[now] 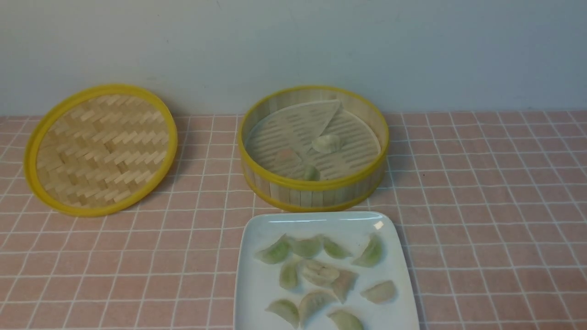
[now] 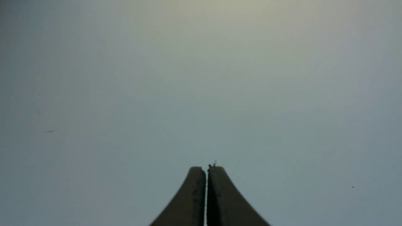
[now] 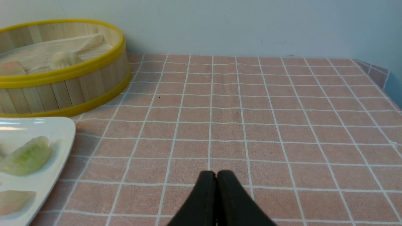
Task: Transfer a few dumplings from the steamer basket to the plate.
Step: Use the left arm to grab a dumpling from the steamer, then use the left arm to put the dumpling into the plate
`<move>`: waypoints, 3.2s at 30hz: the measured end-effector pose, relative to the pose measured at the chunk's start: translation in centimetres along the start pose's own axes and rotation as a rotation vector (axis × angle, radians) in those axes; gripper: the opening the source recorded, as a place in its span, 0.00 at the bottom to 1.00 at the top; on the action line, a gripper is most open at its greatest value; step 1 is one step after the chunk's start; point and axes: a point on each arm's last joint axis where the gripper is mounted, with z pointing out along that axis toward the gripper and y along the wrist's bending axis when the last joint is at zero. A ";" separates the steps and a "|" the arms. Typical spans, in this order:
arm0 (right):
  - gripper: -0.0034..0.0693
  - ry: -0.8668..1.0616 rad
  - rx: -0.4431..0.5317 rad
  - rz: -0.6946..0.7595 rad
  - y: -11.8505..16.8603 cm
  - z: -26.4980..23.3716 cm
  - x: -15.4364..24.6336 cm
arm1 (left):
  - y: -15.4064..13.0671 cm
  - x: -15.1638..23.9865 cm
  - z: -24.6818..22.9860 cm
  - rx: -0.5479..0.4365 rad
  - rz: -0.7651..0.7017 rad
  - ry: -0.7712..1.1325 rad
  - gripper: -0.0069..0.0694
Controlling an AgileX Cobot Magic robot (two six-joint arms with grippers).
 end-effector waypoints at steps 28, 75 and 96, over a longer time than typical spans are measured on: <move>0.03 0.083 -0.248 0.341 2.3 -2.3 -13.9 | -11.2 11.0 22.6 0.263 0.334 1.791 0.08; 0.03 0.735 -0.330 -0.004 5.3 5.7 -19.1 | -13.0 34.5 33.0 0.544 0.580 1.750 0.32; 0.03 0.734 -0.373 0.048 5.8 5.6 -19.3 | -16.0 17.4 28.5 0.482 0.390 1.872 0.30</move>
